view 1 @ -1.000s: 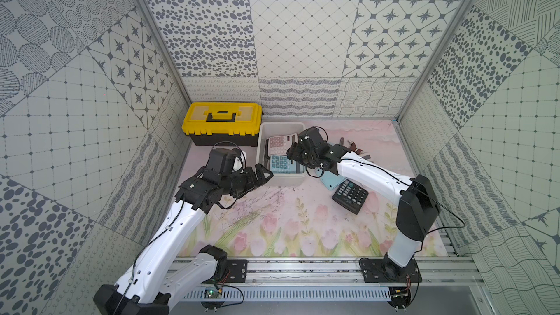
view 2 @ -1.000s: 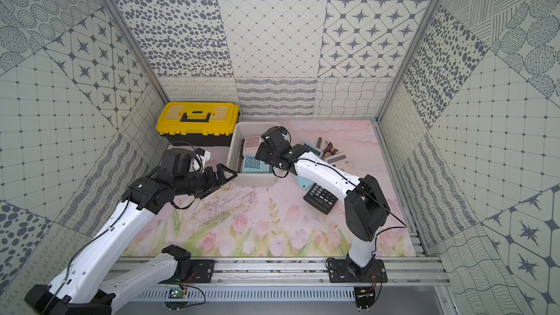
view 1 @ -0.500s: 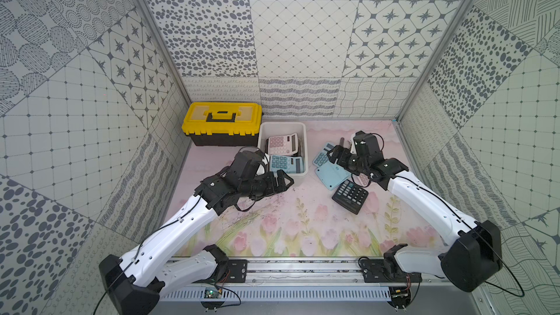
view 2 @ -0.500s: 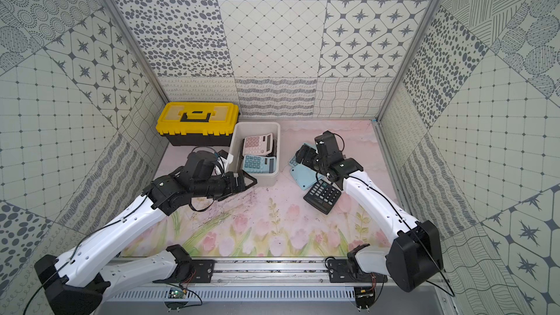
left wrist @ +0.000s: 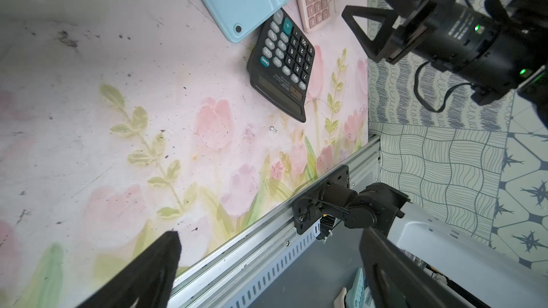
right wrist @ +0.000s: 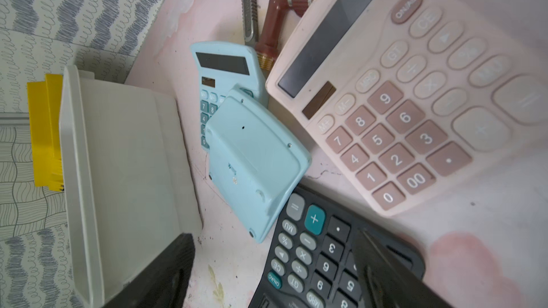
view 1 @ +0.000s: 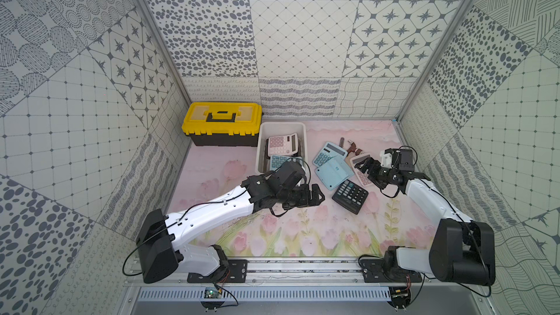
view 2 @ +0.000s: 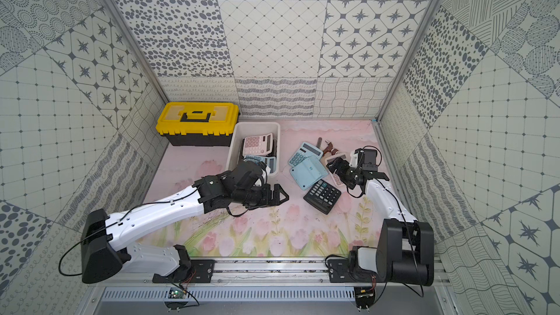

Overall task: Put the calculator in the storage box
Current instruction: Adjust the calculator at the center of the board.

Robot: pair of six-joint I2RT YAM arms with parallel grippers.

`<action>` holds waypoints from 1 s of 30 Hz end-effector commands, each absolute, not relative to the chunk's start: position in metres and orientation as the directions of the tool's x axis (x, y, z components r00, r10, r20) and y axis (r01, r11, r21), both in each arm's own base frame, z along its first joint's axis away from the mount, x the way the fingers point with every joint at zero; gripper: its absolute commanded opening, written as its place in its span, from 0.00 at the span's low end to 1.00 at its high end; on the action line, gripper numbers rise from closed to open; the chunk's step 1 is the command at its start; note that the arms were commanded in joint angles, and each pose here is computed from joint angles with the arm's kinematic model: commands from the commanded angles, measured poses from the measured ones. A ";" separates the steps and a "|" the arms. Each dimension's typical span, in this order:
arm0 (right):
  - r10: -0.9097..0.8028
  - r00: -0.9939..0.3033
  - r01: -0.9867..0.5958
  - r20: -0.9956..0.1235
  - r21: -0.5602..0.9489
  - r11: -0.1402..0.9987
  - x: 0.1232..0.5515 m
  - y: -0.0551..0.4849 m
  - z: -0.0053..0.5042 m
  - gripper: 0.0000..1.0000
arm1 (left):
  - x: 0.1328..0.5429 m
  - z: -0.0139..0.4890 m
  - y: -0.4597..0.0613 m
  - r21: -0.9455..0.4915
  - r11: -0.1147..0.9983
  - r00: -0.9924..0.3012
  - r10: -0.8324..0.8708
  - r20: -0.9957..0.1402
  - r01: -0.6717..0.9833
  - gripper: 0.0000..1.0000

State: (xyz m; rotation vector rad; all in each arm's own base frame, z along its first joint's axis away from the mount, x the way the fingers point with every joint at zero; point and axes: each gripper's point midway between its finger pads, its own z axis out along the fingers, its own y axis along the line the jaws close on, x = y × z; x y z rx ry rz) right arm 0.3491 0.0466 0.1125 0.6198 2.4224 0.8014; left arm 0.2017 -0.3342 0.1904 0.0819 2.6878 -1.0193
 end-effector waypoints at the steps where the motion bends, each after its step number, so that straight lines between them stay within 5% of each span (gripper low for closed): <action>1: 0.537 -0.770 0.174 -0.344 0.697 0.696 0.368 0.048 0.109 0.88 | 0.214 0.181 -0.365 -0.671 0.727 -0.961 -0.058 -0.271 0.145 1.00; 11: 0.539 -0.803 0.192 -0.253 0.746 0.637 0.375 0.051 0.075 0.86 | 0.216 0.134 -0.383 -0.631 0.766 -0.979 -0.015 -0.204 0.119 1.00; 30: 0.497 -0.860 0.255 -0.116 0.745 0.616 0.307 0.082 0.045 0.84 | 0.214 0.127 -0.372 -0.582 0.802 -0.976 0.003 -0.217 0.132 1.00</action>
